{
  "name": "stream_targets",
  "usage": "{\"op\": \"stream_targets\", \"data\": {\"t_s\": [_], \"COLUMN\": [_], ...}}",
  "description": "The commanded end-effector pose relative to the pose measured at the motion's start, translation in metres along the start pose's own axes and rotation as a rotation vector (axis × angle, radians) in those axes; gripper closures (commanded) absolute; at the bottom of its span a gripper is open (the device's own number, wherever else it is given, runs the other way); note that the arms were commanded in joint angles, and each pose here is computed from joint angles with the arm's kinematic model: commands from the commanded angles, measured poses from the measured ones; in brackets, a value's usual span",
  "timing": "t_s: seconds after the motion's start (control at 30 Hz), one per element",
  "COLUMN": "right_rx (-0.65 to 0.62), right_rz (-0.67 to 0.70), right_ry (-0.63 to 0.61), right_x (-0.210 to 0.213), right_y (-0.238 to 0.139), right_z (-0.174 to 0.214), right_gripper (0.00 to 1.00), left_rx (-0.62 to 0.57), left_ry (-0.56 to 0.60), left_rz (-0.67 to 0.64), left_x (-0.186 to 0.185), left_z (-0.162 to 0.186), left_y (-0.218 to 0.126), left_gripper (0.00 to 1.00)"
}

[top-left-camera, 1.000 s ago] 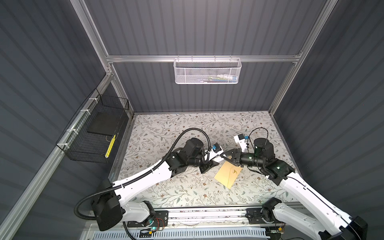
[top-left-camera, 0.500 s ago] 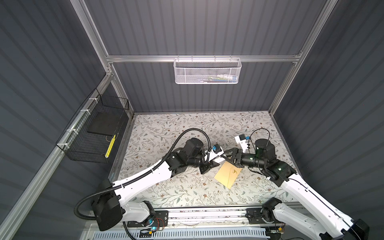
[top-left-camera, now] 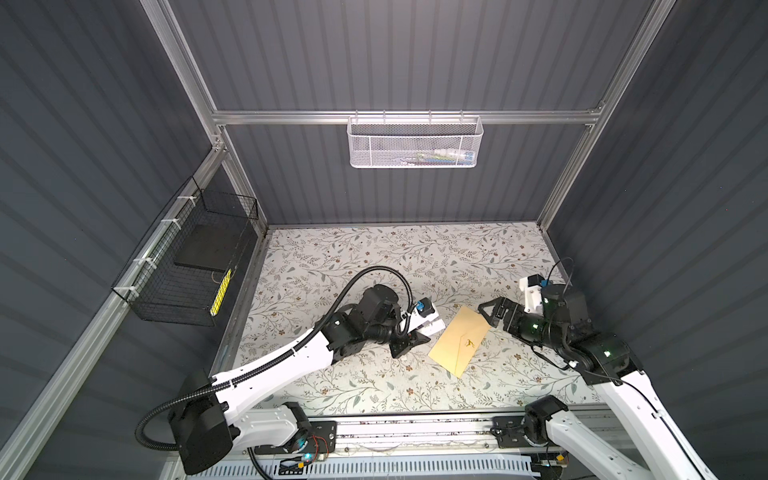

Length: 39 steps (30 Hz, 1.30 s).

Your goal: Place the letter into the envelope and seal it

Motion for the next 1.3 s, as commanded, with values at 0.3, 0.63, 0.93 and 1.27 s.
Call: {"op": "stream_targets", "data": {"t_s": [0.3, 0.63, 0.93, 1.27], "right_rx": [0.324, 0.405, 0.446, 0.491], "right_rz": [0.519, 0.528, 0.517, 0.520], "right_ry": [-0.095, -0.018, 0.017, 0.045], "right_x": [-0.081, -0.118, -0.140, -0.156], "right_y": [0.078, 0.118, 0.135, 0.150], "right_z": [-0.008, -0.012, -0.009, -0.003], "right_gripper": [0.28, 0.39, 0.48, 0.53], "left_rx": [-0.017, -0.029, -0.023, -0.016], "left_ry": [0.047, 0.043, 0.039, 0.032], "left_rz": [0.031, 0.033, 0.030, 0.024], "left_x": [-0.012, -0.012, -0.011, -0.011], "left_z": [-0.002, -0.002, -0.002, -0.001], "left_y": [-0.017, -0.018, -0.016, -0.016], "left_gripper": [0.96, 0.96, 0.96, 0.96]}}
Point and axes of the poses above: each gripper's point midway between its finger pads, its own y axis out along the fingers, its own x axis along the line the jaws close on, z = x × y, the point moved 5 cm from there along -y, back along the fingers, and after that the axes turned 8 degrees about -y, right-handed, at the moved point
